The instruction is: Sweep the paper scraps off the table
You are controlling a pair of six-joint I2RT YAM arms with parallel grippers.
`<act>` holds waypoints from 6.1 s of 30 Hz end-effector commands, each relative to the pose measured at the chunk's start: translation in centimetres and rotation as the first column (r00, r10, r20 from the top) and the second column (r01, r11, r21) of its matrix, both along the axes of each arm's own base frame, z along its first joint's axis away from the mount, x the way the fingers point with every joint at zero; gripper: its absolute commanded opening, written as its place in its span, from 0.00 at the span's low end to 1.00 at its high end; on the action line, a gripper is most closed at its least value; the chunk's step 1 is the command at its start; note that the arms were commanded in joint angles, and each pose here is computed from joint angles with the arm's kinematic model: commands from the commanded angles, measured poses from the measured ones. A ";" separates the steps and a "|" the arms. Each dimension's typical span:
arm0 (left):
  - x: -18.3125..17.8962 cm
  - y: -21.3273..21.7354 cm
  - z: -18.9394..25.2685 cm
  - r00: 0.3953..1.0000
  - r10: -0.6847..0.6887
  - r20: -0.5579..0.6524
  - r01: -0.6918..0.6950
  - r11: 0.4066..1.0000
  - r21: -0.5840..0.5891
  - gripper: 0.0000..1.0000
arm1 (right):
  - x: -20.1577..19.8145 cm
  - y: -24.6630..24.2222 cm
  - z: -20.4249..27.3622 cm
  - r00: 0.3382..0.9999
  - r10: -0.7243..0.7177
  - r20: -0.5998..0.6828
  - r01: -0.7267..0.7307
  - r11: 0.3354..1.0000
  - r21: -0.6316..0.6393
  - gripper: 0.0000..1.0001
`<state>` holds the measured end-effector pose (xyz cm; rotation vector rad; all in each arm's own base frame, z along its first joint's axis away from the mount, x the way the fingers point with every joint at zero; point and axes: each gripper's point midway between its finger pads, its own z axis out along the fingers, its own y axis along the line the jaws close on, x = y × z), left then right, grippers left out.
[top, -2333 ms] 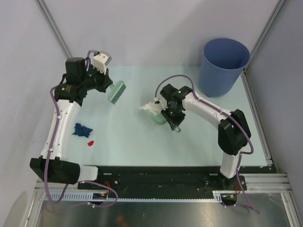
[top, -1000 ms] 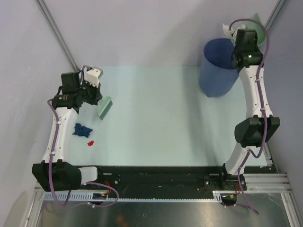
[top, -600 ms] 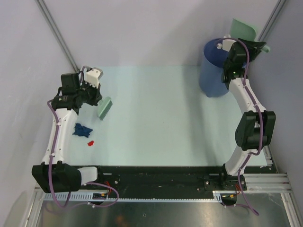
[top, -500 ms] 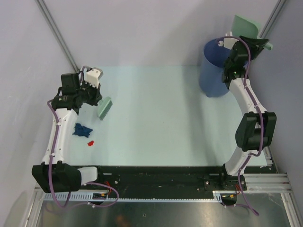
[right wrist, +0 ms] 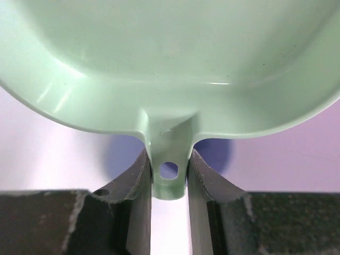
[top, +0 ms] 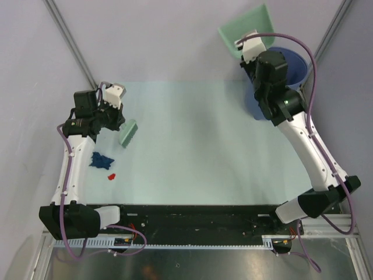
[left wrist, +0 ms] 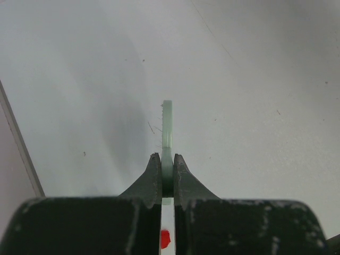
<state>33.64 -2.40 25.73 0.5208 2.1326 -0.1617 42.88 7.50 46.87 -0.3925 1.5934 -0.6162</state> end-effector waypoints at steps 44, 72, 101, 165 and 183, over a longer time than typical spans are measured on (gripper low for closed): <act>-4.7 9.8 -15.9 0.849 0.257 -0.461 -0.033 0.898 0.439 0.00 | -22.3 15.9 -40.5 0.094 0.109 -0.990 -0.149 0.984 0.094 0.00; -4.7 -9.5 -4.3 0.863 -0.402 -0.307 0.362 0.915 -0.178 0.00 | -25.4 19.1 -44.6 -0.008 0.159 -0.987 -0.249 0.956 0.156 0.14; -1.0 1.0 -7.6 0.953 0.026 -0.301 -0.038 0.999 -0.035 0.00 | -25.0 18.5 -43.7 0.208 0.315 -0.926 -0.149 0.946 0.288 0.57; -0.6 -1.6 3.4 0.999 -0.011 0.032 0.010 1.000 0.019 0.00 | -24.1 22.3 -36.2 0.238 0.396 -0.887 -0.409 0.869 0.278 0.00; -0.6 0.5 0.1 0.999 0.028 -0.031 -0.028 0.999 0.021 0.00 | -8.6 5.4 -17.7 0.746 0.220 -0.628 0.042 0.926 0.375 0.00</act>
